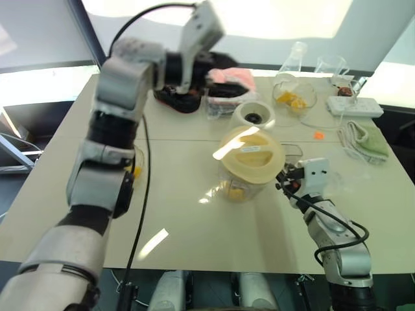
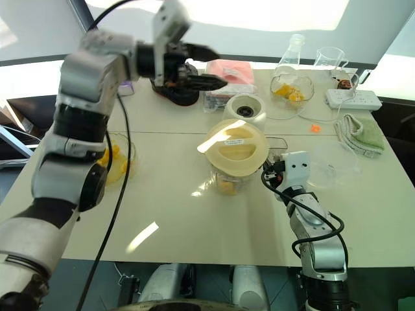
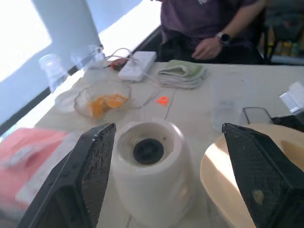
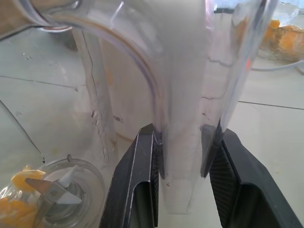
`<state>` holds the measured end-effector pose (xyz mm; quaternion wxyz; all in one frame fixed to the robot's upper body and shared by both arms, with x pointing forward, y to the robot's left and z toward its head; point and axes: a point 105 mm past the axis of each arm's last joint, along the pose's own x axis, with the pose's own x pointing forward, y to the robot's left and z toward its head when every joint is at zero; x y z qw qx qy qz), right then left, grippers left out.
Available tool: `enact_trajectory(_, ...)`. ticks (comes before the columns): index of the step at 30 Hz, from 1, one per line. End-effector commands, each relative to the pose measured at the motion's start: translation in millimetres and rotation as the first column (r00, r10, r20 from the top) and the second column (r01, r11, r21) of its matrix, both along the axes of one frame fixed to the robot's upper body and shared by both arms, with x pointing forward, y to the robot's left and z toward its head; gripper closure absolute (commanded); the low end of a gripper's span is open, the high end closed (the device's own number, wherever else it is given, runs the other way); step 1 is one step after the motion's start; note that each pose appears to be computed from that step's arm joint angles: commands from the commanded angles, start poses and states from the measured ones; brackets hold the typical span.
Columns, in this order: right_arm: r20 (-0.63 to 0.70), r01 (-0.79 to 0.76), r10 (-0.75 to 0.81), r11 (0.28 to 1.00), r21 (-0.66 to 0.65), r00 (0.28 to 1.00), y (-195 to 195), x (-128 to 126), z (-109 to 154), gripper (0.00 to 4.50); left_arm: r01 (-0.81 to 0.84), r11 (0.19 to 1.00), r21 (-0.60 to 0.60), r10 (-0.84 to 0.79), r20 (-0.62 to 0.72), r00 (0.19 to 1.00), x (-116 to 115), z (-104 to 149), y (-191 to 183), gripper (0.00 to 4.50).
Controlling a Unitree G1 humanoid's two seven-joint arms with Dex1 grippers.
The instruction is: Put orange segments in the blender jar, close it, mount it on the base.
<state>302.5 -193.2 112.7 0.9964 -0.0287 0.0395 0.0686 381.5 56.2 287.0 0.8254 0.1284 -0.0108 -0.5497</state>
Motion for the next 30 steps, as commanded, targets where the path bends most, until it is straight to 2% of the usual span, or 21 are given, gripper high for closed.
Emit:
enact_trajectory(1,0.125,0.007,-0.006,1.0,-0.01,0.992,-5,-9,46,3.6,-0.09,0.995,-0.037,0.09,-0.004,0.996,-13,-27,23,0.77)
enact_trajectory(3,0.137,-0.011,0.012,1.0,-0.009,0.99,-6,-13,59,3.6,-0.109,0.993,-0.048,0.107,-0.033,0.994,-25,-51,30,0.77)
enact_trajectory(5,0.151,-0.031,0.032,0.999,-0.013,0.988,-7,-17,72,3.6,-0.127,0.988,-0.092,0.122,-0.056,0.991,-34,-65,33,0.77)
enact_trajectory(8,0.202,-0.065,0.066,0.998,-0.01,0.977,-15,-23,105,3.6,-0.198,0.966,-0.167,0.2,-0.006,0.98,-37,-74,34,0.77)
enact_trajectory(12,0.275,-0.077,0.092,0.995,-0.065,0.957,-33,-25,158,3.6,-0.231,0.95,-0.209,0.231,-0.024,0.973,-42,-83,31,0.77)
enact_trajectory(18,0.358,-0.077,0.097,0.995,-0.069,0.929,-38,-5,223,3.6,-0.231,0.948,-0.22,0.234,-0.014,0.972,-52,-93,19,0.77)
enact_trajectory(21,0.359,-0.06,0.078,0.996,-0.06,0.93,-38,9,232,3.6,-0.235,0.947,-0.221,0.241,0.003,0.97,-53,-93,16,0.77)
enact_trajectory(23,0.341,-0.034,0.046,0.999,-0.041,0.939,-37,30,236,3.6,-0.243,0.942,-0.232,0.253,0.01,0.967,-54,-90,15,0.77)
enact_trajectory(30,0.287,0.022,-0.03,0.999,0.032,0.958,-40,91,223,3.6,-0.276,0.928,-0.251,0.29,0.017,0.957,-59,-87,18,0.77)
